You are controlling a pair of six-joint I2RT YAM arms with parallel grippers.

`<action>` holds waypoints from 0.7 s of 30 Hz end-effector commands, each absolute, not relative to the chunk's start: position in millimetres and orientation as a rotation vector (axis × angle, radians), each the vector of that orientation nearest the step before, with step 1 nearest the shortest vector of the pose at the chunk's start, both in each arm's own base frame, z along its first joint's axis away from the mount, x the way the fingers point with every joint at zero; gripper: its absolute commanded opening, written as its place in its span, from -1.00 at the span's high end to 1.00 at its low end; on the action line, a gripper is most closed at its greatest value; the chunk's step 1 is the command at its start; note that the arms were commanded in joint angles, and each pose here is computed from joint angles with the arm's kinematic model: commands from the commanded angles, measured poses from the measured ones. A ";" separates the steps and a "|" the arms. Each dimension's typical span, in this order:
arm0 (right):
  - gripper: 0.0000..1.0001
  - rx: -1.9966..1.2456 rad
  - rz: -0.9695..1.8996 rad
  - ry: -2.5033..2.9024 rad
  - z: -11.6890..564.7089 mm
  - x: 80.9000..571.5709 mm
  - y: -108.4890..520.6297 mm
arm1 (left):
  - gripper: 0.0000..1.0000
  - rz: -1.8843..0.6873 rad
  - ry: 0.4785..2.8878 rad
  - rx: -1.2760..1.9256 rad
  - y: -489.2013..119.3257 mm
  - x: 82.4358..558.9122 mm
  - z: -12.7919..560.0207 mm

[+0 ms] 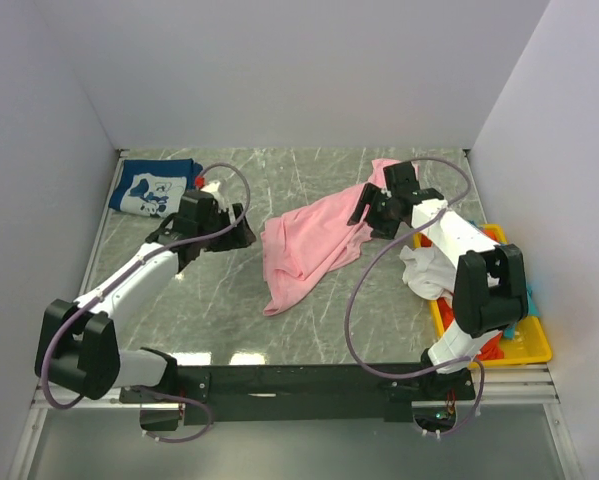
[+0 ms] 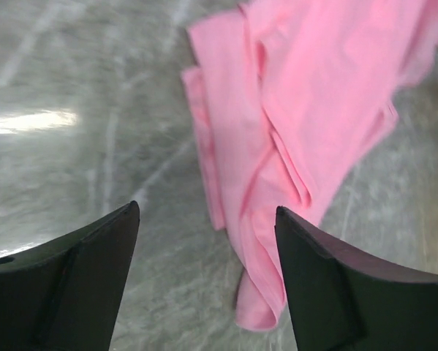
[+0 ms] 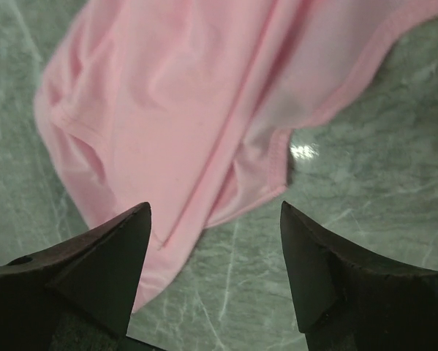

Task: Fold and stack the t-shirts
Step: Flatten the tshirt out

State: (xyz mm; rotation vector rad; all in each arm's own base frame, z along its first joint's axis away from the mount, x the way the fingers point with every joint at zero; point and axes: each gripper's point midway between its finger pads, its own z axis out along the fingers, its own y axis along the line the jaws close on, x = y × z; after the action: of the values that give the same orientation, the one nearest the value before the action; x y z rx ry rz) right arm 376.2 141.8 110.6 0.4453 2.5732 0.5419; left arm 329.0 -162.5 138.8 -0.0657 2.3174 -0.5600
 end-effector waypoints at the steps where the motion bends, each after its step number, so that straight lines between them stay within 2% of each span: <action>1: -0.55 0.495 0.502 2.567 99.9 369.4 132.4 | -0.58 -0.754 2.277 0.168 -196.6 313.0 149.9; 6: -0.55 0.497 0.496 2.604 93.8 366.5 130.5 | -0.53 -0.807 2.281 0.342 -218.2 270.4 148.6; 15: -0.56 0.503 0.622 2.619 92.4 370.1 145.8 | -0.65 -0.754 2.377 0.470 -241.8 204.0 121.3; 21: -0.56 0.520 0.662 2.615 91.9 359.1 147.7 | -0.66 -0.661 2.453 0.481 -247.8 187.7 96.5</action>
State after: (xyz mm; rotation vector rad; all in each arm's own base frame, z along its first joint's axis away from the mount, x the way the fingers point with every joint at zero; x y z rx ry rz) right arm 357.9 145.2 77.7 0.5167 2.6683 0.6049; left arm 188.2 -252.6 109.5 0.5281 2.4169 -0.7435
